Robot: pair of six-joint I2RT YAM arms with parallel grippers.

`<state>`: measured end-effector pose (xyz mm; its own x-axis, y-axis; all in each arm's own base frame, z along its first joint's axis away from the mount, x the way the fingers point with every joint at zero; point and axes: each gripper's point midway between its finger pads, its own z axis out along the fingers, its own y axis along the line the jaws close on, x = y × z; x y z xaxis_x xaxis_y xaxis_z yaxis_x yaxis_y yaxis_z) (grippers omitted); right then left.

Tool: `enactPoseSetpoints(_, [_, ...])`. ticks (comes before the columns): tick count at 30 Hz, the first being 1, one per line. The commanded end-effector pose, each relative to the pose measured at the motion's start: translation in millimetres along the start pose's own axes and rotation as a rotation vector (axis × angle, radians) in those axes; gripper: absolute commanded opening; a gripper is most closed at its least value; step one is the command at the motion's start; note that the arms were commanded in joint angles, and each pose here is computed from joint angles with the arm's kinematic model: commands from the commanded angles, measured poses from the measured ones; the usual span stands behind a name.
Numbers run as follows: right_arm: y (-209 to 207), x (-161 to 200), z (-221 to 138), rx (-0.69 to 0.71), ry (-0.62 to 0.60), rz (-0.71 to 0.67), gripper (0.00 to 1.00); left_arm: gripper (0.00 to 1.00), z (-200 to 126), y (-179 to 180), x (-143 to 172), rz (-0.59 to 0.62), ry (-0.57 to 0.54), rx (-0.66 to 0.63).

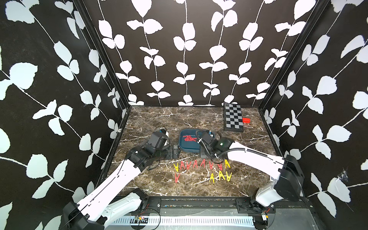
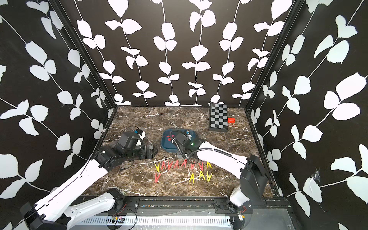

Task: Take the clothespins out of the storage box
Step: Pick up the clothespin from the storage box, then place the clothespin at the center of the board.

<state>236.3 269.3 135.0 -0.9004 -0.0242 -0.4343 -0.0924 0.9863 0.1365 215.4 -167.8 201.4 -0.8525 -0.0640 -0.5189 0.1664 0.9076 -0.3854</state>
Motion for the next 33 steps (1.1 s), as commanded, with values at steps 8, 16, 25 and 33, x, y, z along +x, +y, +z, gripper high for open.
enactPoseSetpoints(8, [5,75,8,0.068,0.098,-0.086,0.00,0.99,-9,16,6,0.044,0.002,-0.062])
enactPoseSetpoints(16, [12,119,34,0.080,0.175,-0.151,0.00,0.99,-13,19,13,0.048,0.006,-0.059])
enactPoseSetpoints(25, [-2,144,53,0.129,0.238,-0.169,0.00,0.99,-17,21,15,0.057,0.008,-0.061])
enactPoseSetpoints(33, [-9,154,49,0.144,0.249,-0.175,0.00,0.99,-12,20,17,0.052,0.019,-0.059])
